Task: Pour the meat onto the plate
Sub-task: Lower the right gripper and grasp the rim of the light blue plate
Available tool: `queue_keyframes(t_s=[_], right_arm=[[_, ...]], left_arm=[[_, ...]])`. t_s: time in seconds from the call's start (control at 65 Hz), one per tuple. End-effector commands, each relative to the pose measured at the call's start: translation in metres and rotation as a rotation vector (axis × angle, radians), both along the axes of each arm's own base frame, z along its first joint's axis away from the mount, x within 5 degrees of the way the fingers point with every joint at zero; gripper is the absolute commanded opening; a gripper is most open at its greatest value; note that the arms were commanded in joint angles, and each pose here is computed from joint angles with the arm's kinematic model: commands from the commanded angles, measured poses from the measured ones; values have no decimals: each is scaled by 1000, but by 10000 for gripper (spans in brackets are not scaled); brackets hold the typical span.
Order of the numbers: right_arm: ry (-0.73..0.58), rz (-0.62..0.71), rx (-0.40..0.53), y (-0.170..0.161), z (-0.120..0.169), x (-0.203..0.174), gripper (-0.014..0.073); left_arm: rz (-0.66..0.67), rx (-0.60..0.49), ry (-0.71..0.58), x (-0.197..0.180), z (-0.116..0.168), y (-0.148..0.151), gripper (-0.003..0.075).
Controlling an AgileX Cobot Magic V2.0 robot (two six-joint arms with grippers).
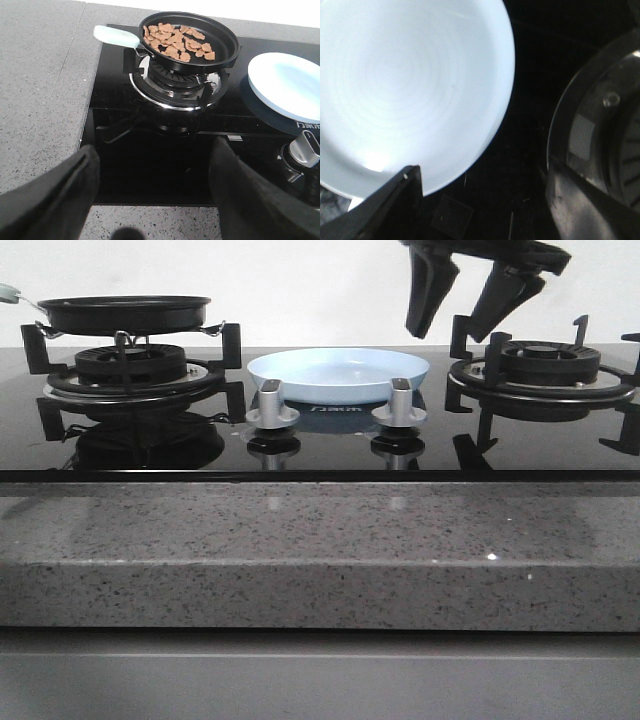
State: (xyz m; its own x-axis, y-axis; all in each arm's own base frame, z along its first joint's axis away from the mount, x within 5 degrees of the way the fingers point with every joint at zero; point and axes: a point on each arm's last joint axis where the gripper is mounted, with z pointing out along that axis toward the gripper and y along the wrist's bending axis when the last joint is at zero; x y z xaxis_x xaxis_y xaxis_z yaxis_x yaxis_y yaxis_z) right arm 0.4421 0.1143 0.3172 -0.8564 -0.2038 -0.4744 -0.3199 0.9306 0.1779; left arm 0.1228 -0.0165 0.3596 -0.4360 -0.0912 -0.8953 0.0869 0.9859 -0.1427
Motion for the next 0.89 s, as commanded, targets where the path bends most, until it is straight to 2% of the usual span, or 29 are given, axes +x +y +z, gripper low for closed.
queue_keyframes(t_s=[0.0,0.169,0.493,0.754,0.877], right_arm=[[-102,17,10,0,33,-2,538],[-111,41,-15,11,29,6,538],[-80,48,-40,19,1,22,531],[-101,46,0,23,-1,26,314],[-93,46,-1,24,-4,27,257]], left_arm=[[0,-19,-98,2,16,-1,471],[0,-19,-98,2,16,-1,471],[0,-19,-98,2,16,-1,471],[0,-19,-98,2,16,-1,471],[0,-19,-98,2,16,-1,471]])
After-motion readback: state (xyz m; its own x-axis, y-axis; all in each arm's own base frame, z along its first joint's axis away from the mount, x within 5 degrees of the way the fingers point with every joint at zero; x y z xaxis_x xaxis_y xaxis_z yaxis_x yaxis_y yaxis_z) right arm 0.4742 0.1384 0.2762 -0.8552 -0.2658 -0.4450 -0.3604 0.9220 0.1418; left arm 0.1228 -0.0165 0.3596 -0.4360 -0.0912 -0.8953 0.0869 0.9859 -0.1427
